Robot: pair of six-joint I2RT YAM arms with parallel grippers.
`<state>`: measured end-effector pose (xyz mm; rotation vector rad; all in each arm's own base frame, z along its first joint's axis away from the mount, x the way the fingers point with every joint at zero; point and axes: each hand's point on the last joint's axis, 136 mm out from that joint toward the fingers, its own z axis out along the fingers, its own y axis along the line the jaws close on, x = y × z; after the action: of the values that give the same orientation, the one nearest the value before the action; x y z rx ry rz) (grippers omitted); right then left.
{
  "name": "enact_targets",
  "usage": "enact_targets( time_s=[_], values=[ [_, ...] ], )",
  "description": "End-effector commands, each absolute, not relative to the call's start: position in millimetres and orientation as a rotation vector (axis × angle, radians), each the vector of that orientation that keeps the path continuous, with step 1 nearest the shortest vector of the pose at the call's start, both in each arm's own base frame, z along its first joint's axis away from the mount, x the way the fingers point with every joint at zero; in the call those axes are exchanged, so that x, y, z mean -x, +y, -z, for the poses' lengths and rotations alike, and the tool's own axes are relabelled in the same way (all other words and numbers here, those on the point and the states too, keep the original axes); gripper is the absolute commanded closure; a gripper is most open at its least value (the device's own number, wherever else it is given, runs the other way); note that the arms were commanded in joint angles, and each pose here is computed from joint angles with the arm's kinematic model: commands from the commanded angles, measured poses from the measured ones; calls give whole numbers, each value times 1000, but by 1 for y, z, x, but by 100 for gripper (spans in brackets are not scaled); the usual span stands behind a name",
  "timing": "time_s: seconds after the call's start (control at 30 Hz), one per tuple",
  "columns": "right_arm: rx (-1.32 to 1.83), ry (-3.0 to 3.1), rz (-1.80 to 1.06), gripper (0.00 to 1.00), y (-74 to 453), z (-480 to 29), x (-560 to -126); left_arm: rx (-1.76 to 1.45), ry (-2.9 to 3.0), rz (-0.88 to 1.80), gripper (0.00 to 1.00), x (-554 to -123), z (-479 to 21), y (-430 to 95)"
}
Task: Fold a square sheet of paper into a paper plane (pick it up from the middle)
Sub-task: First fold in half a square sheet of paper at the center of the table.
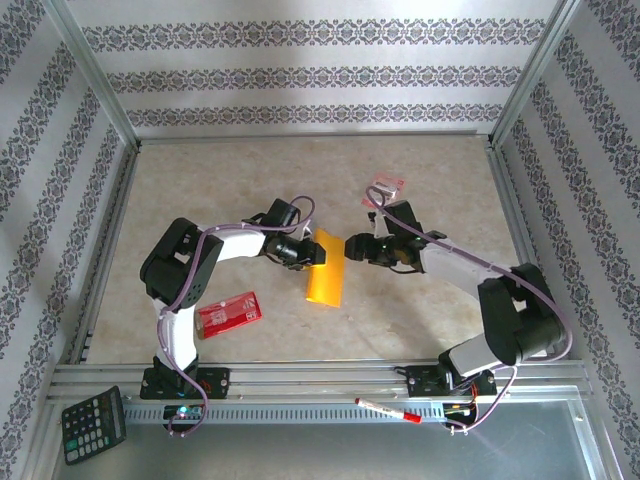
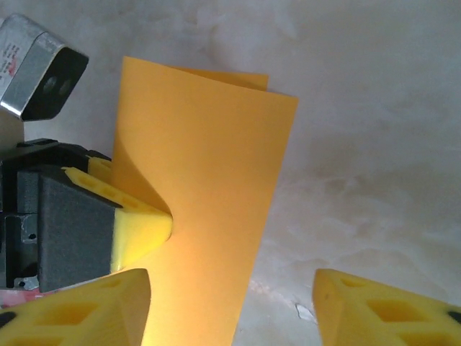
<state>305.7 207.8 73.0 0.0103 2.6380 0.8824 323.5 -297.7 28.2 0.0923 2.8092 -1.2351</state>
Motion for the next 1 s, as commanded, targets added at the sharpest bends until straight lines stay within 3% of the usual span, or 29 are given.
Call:
enact_targets(
  time_s=[0.0,0.4,0.97],
  values=[
    [-29,2624,-930,46,226,-73,-315,-78,2853,1149,68,-319,-11,-284],
    [-35,2712,-907,67,242,-37,-328,-66,2874,1101,67,-315,-3,-277],
    [-9,2725,-966,73,260,-28,-333,-105,2934,926,45,-313,-2,-260]
  ],
)
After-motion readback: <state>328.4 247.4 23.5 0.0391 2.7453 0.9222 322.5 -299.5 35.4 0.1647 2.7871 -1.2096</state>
